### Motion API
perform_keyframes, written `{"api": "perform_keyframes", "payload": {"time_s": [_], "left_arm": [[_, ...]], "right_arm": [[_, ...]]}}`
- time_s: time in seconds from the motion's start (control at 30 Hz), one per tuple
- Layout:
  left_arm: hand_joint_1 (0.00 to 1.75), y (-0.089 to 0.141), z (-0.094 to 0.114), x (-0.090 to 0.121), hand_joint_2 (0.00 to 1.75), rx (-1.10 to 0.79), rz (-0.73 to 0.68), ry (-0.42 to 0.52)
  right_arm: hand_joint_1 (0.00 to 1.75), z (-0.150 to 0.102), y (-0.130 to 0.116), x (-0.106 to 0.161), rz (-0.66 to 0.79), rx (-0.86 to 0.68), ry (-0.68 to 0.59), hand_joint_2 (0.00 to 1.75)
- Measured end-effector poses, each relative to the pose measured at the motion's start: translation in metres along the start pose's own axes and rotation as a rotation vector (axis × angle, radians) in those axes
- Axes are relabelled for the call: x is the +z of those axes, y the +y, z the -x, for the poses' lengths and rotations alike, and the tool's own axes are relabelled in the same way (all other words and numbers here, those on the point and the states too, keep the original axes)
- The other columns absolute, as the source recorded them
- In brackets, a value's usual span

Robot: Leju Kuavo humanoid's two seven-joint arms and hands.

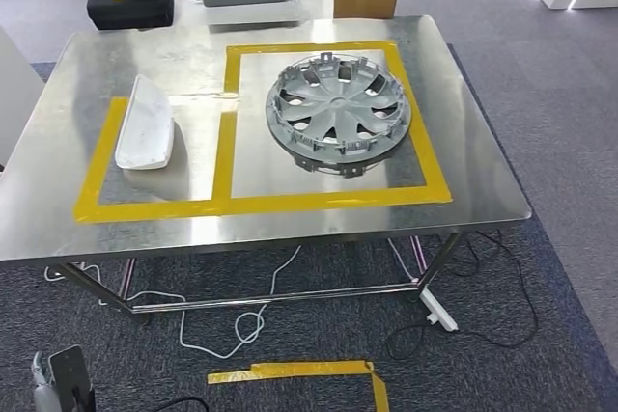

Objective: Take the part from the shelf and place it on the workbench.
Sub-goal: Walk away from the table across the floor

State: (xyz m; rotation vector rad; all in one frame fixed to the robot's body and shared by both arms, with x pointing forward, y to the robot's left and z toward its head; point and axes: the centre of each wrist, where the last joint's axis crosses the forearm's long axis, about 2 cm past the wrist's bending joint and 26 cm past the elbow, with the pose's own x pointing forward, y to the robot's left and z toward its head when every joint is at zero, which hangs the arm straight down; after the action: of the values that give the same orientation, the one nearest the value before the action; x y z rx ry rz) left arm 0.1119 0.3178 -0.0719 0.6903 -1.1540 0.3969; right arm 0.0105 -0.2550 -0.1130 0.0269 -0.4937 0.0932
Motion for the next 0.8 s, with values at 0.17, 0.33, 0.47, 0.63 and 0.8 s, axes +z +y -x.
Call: {"api": "perform_keyframes", "payload": {"time_s": [0.17, 0.33, 0.47, 0.63, 0.8], "left_arm": [[0.00, 0.005, 0.030, 0.022, 0.00, -0.090, 0.007, 0.191], [0.00, 0.005, 0.047, 0.046, 0.00, -0.178, 0.056, 0.395], [0.00, 0.003, 0.052, 0.059, 0.00, -0.224, 0.116, 0.496], [0.00, -0.002, 0.053, 0.063, 0.00, -0.232, 0.144, 0.526], [0.00, -0.004, 0.053, 0.065, 0.00, -0.234, 0.157, 0.545]], "right_arm": [[0.00, -0.003, 0.000, -0.002, -0.005, 0.015, 0.004, 0.00], [0.00, -0.003, 0.000, -0.001, -0.006, 0.027, 0.014, 0.00], [0.00, -0.002, 0.000, -0.001, -0.009, 0.035, 0.018, 0.00], [0.00, -0.003, 0.001, -0.001, -0.011, 0.035, 0.017, 0.00], [0.00, -0.002, 0.001, -0.001, -0.010, 0.034, 0.020, 0.00]]}}
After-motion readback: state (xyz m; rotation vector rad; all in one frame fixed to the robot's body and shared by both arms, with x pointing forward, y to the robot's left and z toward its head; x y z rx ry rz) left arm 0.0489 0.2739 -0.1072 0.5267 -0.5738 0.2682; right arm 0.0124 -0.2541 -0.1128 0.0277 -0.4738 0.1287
